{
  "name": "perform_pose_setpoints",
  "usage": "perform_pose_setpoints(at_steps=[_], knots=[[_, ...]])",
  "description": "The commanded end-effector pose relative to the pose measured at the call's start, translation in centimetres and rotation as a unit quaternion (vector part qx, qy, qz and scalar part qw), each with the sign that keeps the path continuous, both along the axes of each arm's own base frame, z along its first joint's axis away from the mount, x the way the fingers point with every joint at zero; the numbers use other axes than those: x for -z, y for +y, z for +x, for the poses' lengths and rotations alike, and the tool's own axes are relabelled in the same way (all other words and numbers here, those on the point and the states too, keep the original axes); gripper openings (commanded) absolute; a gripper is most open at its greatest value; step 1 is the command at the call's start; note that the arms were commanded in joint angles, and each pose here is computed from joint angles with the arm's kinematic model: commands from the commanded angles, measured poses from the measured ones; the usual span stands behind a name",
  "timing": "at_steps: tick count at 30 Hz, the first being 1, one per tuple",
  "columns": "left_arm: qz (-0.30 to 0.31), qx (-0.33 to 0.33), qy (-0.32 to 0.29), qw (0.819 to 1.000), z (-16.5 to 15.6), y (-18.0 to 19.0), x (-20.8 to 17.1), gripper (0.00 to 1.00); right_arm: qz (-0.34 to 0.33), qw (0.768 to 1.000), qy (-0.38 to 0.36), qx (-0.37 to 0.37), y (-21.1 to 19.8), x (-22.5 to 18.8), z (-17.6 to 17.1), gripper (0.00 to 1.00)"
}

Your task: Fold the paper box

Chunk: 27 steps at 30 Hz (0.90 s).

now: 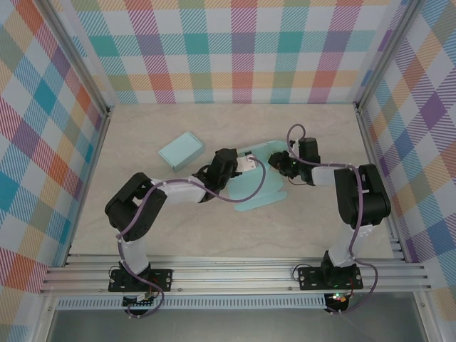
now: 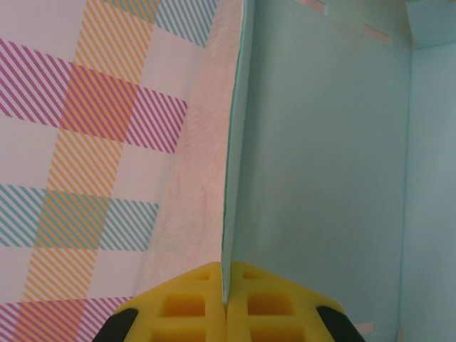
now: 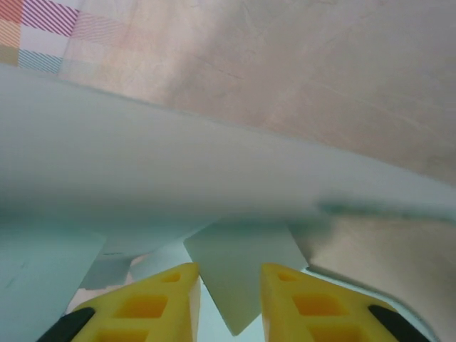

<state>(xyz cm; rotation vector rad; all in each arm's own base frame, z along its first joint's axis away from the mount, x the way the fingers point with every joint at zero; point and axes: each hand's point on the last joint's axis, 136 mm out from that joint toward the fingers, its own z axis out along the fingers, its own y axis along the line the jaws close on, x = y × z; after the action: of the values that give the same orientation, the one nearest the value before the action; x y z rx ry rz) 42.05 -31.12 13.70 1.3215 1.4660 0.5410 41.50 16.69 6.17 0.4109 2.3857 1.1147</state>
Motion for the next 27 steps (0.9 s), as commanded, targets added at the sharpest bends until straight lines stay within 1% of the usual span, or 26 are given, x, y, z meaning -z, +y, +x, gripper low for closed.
perform_pose_setpoints(at_steps=[1,3,6,11,17,22,27], knots=[[0.047,0.007,-0.043,0.998,-0.3,-0.9,0.8,0.0,-0.001,1.0,0.001,-0.007,-1.3,-0.3,-0.8,0.29],[0.081,0.008,-0.052,0.995,-0.1,-0.9,2.1,0.0,0.01,1.0,0.001,-0.012,-1.6,-0.2,-1.0,0.29],[0.107,0.01,-0.073,0.992,-0.2,-1.3,2.9,0.0,0.023,1.0,0.003,-0.014,-2.1,-0.3,-1.3,0.31],[0.108,0.017,-0.077,0.991,-0.7,-1.9,2.6,0.0,0.006,1.0,-0.007,0.0,-3.9,-1.0,-2.2,0.38],[0.116,0.015,-0.11,0.987,-0.5,-1.9,1.5,0.0,-0.009,0.999,-0.023,0.038,-7.5,-3.0,-2.2,0.4],[0.128,0.021,-0.143,0.981,-0.5,-2.3,1.0,0.0,-0.011,0.997,-0.039,0.071,-10.8,-4.8,-0.4,0.4],[0.135,0.024,-0.161,0.977,-0.6,-2.6,1.2,0.0,-0.028,0.997,-0.031,0.069,-12.4,-4.7,3.2,0.4]])
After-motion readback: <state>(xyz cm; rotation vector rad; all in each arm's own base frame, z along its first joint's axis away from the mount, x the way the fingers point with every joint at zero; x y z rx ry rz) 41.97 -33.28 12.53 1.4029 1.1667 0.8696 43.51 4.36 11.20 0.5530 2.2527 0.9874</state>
